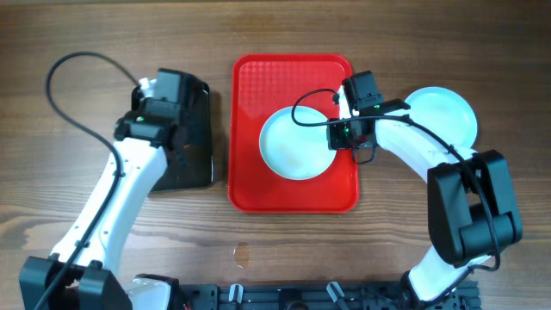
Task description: Clean dirty plates on tray and stack at the side
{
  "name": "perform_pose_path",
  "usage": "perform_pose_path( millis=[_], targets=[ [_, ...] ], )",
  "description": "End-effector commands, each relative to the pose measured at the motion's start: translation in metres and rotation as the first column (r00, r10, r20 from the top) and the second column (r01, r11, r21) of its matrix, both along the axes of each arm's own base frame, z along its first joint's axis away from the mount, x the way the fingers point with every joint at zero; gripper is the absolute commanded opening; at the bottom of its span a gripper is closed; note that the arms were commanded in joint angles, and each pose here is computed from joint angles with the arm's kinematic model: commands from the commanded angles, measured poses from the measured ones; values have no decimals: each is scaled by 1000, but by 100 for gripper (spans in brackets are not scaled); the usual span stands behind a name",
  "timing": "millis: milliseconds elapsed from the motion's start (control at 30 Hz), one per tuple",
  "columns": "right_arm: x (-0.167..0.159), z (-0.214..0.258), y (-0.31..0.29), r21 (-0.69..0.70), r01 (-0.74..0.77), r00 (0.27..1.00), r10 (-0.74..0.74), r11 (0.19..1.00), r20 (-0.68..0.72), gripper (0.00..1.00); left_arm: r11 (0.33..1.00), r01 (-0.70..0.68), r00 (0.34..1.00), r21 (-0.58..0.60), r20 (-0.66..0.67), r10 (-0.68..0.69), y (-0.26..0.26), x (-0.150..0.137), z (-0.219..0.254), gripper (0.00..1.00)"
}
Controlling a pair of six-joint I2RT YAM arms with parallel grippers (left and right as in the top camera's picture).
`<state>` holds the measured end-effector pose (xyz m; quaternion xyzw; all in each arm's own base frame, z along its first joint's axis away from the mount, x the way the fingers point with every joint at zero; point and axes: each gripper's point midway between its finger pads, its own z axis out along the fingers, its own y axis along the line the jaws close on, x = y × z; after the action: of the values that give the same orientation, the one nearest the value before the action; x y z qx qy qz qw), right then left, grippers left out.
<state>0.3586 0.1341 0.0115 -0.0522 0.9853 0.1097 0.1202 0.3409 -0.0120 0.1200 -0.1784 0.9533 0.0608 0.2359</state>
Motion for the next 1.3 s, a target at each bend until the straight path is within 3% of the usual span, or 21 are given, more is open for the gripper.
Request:
perform_pose_path(
  millis=[0,200,267,367,400,467,1267],
  targets=[
    [9,36,-3,-68,-37,990,46,997,137,5,998,-24,996,-63,-87,19,14,-19,-46,4],
    [13,114,1,-260,17,913,92,965,399,4,991,-44,997,-124,-67,36,17,-23,-72,5],
    [9,141,4,-331,56,867,118,942,484,4,991,-44,998,-125,-57,37,17,-21,-73,15],
    [2,170,5,-412,131,807,144,902,572,4,991,-43,998,-126,-51,37,17,-19,-72,56],
    [0,176,5,-433,148,793,155,889,589,4,991,-43,998,-126,-51,37,17,-20,-72,62],
    [-2,183,5,-478,170,774,184,862,606,4,991,-43,998,-125,-51,37,17,-20,-72,100],
    [-25,218,19,-656,261,678,348,709,647,4,991,-43,998,-126,-52,36,17,-20,-72,100]
  ],
)
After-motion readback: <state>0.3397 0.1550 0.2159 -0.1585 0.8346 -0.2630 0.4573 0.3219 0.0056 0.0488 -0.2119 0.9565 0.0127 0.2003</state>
